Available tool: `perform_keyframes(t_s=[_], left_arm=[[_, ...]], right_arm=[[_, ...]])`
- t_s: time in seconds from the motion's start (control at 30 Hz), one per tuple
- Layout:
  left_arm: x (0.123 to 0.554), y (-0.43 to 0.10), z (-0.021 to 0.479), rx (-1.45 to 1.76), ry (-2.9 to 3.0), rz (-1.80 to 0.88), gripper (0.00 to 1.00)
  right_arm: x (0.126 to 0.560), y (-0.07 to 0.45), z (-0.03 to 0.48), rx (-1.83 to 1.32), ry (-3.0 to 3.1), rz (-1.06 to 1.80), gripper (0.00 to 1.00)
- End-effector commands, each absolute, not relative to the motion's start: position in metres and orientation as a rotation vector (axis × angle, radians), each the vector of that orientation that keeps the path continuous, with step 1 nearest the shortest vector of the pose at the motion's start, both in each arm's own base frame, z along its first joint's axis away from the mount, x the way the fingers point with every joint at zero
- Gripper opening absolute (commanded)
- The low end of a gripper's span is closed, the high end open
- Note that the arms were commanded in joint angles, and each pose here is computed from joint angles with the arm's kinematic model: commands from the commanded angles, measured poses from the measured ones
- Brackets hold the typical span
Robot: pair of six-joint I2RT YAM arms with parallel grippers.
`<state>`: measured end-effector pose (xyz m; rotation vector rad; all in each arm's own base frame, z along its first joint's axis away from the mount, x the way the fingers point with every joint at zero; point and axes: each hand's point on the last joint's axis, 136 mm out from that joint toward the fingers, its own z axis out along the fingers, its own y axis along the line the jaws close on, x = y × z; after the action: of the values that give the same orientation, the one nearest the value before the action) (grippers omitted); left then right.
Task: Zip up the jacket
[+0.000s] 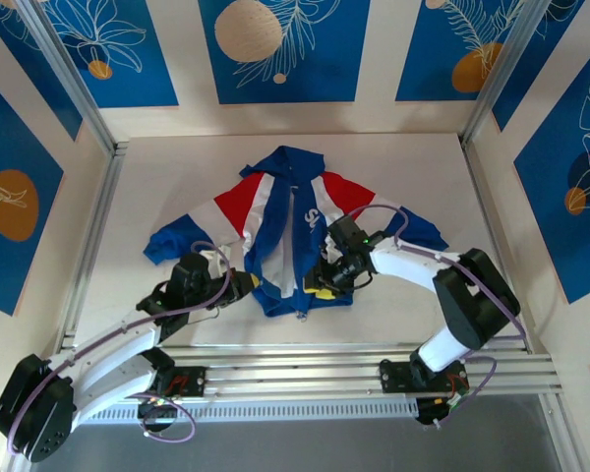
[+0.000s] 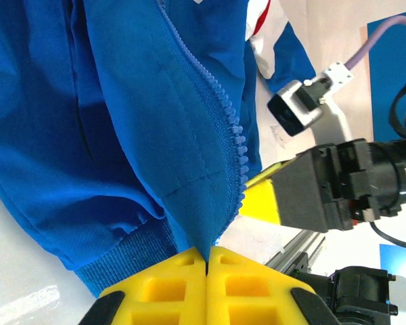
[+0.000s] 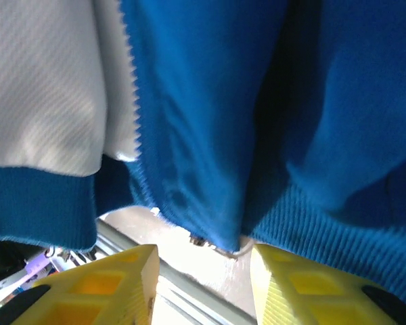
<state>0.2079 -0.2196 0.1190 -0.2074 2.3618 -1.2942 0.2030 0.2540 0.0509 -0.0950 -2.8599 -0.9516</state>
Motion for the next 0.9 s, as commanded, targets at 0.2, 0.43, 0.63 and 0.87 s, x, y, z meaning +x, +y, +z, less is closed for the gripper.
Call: perform_keyframes(t_s=[0.2, 0.43, 0.63, 0.87], left_arm=[[0.207, -0.215, 0.123, -0.204, 2.354, -1.283, 0.00], [0.210, -0.218, 0.128, -0.164, 2.368, -1.266, 0.00], [0.221, -0.229, 0.132, -0.107, 2.395, -1.245, 0.00], [0.232, -0.241, 0.135, -0.087, 2.382, -1.283, 0.00]], right_arm=[[0.219, 0.265, 0.061, -0.025, -2.902, -0.996, 0.18], [0.240, 0.237, 0.122, 0.153, -3.083, -0.955, 0.00], [0.251, 0.196, 0.177, 0.408, -3.199, -0.642, 0.00], [0.235, 0.244, 0.167, 0.614, -3.011, -0.484, 0.06]])
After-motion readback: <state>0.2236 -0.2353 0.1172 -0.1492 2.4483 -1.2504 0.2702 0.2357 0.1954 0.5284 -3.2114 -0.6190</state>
